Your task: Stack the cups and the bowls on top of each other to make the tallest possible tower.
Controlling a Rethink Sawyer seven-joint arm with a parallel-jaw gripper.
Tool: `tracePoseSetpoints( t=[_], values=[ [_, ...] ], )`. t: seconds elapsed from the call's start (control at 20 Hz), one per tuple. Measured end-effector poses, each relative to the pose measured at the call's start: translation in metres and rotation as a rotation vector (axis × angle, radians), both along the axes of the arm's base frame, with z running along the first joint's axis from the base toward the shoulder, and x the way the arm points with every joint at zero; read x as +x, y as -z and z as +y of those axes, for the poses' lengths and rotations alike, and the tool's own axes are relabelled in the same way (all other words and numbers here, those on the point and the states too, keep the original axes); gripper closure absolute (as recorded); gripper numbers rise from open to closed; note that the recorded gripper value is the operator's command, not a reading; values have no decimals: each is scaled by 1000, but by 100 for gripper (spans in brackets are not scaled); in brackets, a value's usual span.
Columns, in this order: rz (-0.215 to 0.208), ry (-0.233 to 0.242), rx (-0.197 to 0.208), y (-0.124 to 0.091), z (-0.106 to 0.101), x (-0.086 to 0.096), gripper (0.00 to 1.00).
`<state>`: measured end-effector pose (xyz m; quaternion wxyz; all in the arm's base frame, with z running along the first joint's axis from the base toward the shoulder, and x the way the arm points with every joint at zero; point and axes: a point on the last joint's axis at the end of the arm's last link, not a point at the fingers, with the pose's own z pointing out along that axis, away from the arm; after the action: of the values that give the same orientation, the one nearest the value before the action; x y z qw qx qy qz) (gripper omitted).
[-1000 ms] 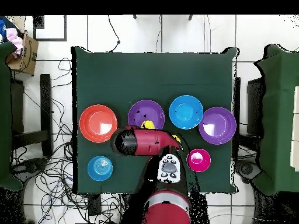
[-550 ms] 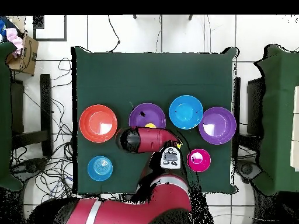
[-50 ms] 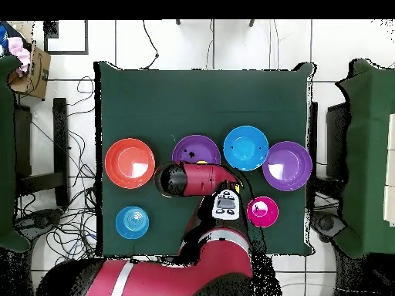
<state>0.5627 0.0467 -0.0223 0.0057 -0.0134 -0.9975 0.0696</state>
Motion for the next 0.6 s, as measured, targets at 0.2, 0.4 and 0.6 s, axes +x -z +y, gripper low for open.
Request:
tracePoseSetpoints(
  t=[0.2,0.4,0.6],
  values=[
    [-5,-3,-6,1,-1,3,100],
    [-9,-6,-11,2,-2,6,100],
    [-14,-7,-13,2,-2,9,100]
  ],
)
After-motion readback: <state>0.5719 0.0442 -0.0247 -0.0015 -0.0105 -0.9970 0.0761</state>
